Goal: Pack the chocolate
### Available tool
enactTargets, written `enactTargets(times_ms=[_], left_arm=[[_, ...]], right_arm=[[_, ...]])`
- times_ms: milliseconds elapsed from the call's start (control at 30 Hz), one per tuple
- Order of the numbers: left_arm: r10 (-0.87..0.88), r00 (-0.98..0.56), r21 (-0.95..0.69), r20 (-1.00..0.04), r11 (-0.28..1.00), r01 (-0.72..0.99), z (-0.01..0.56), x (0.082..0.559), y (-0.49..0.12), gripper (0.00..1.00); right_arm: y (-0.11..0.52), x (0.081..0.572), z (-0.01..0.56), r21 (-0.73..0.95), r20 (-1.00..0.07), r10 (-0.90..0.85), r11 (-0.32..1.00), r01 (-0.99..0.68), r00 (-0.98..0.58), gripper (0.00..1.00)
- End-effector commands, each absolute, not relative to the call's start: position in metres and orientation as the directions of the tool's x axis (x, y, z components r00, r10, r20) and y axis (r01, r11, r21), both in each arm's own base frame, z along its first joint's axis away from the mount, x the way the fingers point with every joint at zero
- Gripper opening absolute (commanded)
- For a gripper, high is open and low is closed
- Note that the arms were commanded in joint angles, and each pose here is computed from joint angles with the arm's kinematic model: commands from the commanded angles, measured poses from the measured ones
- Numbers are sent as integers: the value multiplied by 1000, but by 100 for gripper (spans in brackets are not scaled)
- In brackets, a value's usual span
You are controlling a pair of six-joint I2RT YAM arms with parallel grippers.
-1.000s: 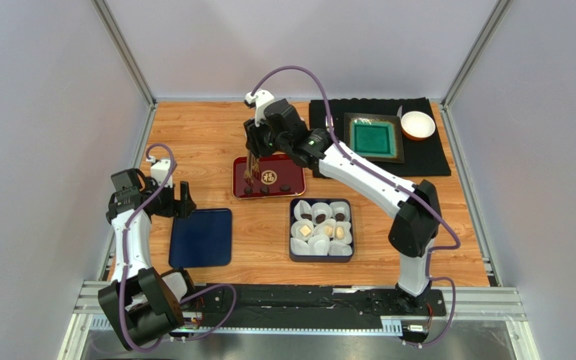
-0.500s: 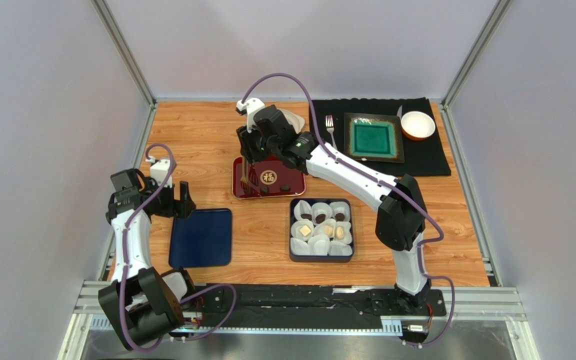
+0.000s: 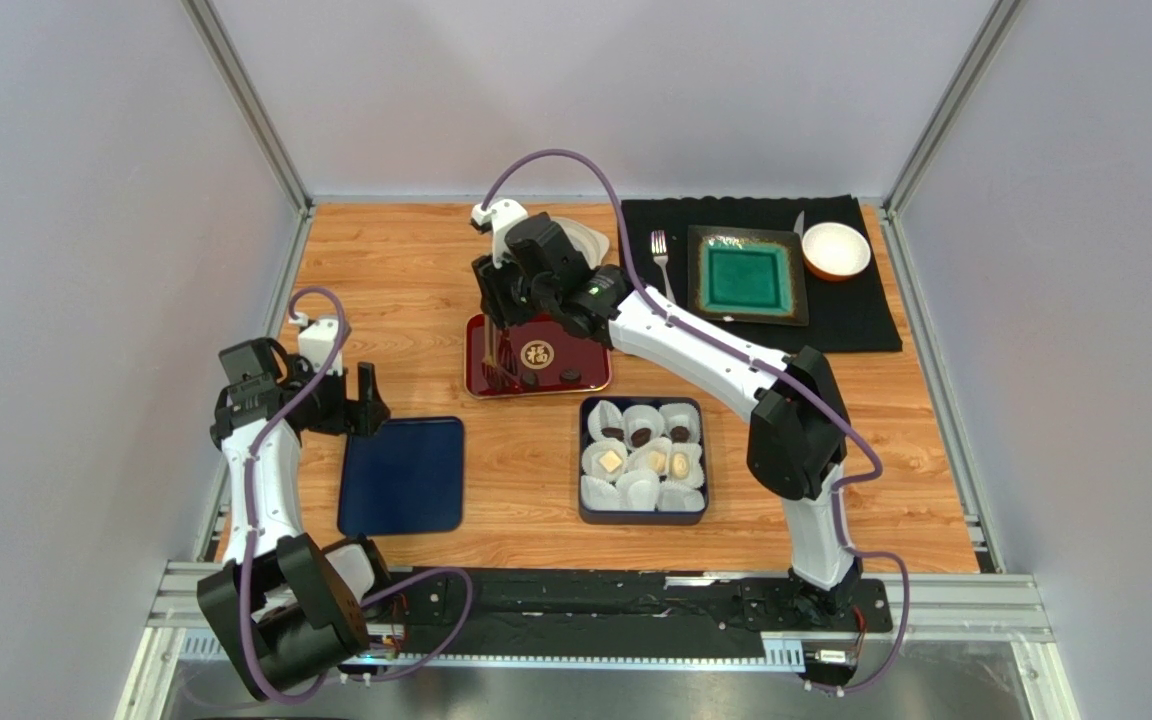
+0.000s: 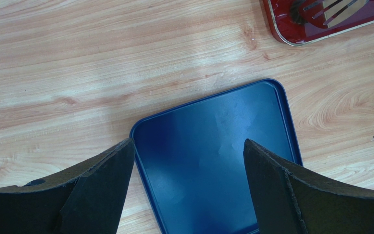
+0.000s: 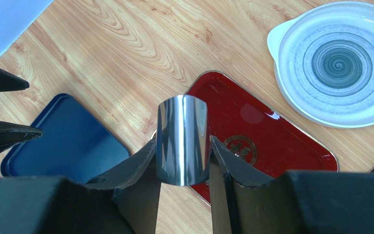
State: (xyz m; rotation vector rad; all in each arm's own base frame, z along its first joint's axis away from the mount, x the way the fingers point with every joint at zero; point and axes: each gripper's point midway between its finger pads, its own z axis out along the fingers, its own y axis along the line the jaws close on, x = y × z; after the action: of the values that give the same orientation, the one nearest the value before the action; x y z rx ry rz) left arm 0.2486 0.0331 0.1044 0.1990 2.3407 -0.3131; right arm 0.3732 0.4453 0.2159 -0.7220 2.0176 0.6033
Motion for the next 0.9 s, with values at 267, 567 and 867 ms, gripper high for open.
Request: enactTargets(times_ms=[267,567,867], left_arm=[[69,-688,-142,-723,959,246,107,250,39,90],[70,-690,-142,-720,959,245,106,249,39,90],[76,-695,-127,-715,964,236,107,248,43,90]], right_arm=[[466,369,220,165,-875,-237,674,-720,-422,34],[464,371,236,138,-893,-234,671,-728,-385,20],[440,365,309,83,-944,-179,682,-726,-276,13]])
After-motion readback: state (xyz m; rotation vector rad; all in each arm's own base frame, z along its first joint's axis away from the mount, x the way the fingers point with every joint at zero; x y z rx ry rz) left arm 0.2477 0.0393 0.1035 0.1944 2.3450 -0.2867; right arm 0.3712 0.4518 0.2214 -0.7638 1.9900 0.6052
